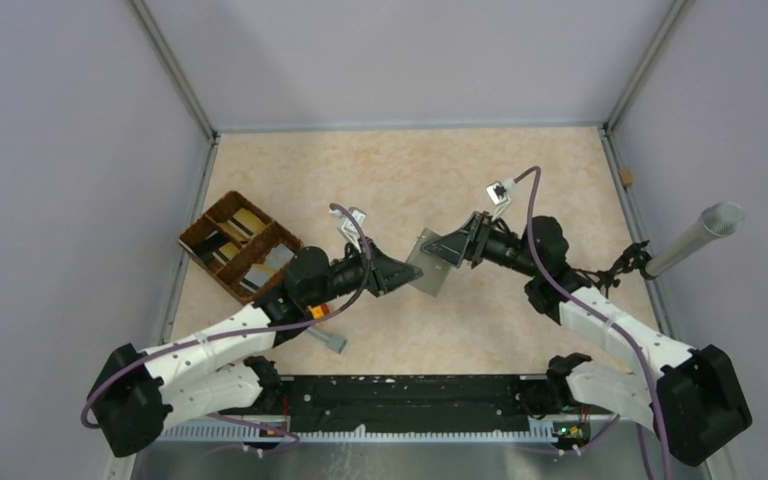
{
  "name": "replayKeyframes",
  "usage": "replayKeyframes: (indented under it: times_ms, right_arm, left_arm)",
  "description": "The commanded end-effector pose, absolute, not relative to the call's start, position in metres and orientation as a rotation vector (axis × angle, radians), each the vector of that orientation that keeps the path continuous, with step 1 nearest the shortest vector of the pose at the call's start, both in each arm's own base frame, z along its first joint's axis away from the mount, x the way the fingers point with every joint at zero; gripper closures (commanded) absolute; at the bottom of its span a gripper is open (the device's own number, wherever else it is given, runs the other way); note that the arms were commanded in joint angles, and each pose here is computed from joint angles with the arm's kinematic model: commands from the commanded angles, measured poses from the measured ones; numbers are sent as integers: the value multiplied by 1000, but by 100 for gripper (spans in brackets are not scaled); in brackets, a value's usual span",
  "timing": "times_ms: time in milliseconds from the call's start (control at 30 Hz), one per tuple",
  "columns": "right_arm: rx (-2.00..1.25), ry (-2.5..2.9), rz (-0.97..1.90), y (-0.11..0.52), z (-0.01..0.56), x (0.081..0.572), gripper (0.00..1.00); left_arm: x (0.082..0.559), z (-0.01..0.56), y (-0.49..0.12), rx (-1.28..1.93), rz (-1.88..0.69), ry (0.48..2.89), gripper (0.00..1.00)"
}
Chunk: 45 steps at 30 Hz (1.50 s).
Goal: Put the credit cards into the card holder
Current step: Pick up the card holder from the center of the board.
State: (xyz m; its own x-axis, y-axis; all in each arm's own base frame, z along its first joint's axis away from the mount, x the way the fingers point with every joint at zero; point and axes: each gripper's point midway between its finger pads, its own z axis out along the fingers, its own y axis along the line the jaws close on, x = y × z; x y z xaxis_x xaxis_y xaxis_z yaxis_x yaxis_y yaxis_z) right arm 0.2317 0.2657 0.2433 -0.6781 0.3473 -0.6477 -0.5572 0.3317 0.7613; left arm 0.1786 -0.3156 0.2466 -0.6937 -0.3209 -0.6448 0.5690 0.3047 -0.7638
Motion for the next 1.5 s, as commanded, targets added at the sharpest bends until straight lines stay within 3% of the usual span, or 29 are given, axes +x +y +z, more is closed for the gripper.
replayKeyframes:
  times_ms: [0, 133, 167, 233, 333, 467, 600, 700, 900, 1000, 1100, 1133, 1200, 1333, 1467]
  right_arm:
    - [-248, 1683, 1542, 272, 278, 229, 27]
    - [-284, 1654, 1584, 275, 284, 223, 70]
    - [-289, 1653, 1585, 275, 285, 222, 85]
    - [-297, 1657, 1585, 275, 284, 222, 99]
    - [-318, 1673, 1572, 277, 282, 222, 100]
    - [-332, 1754, 1515, 279, 269, 227, 100]
    - [-315, 1814, 1484, 284, 260, 234, 100]
    - [-326, 1866, 1428, 291, 255, 239, 100]
    - [-302, 1919, 1365, 300, 247, 248, 100]
    - [-267, 1931, 1319, 296, 245, 255, 90]
    - [-245, 1959, 1254, 290, 243, 260, 58]
    - [-234, 1958, 1221, 286, 245, 262, 45]
    - [-230, 1938, 1180, 277, 252, 265, 29]
    - [-267, 1855, 1161, 256, 270, 260, 16]
    - [-423, 1699, 1275, 251, 290, 229, 12]
  left_arm:
    - [169, 283, -320, 255, -1633, 1666, 100]
    - [171, 280, -321, 242, -1638, 1685, 93]
    - [172, 278, -321, 236, -1632, 1696, 85]
    - [175, 274, -321, 227, -1611, 1724, 67]
    - [181, 266, -321, 233, -1550, 1785, 47]
    - [180, 262, -328, 311, -1529, 1831, 41]
    - [166, 262, -342, 447, -1616, 1848, 40]
    - [159, 262, -350, 503, -1688, 1850, 44]
    - [157, 259, -351, 517, -1706, 1836, 74]
    - [158, 254, -348, 516, -1678, 1847, 88]
    - [161, 250, -341, 490, -1659, 1869, 99]
    - [164, 248, -337, 481, -1650, 1872, 100]
    - [167, 250, -330, 488, -1638, 1863, 100]
    - [164, 268, -314, 579, -1668, 1793, 100]
    - [144, 295, -300, 735, -1756, 1715, 100]
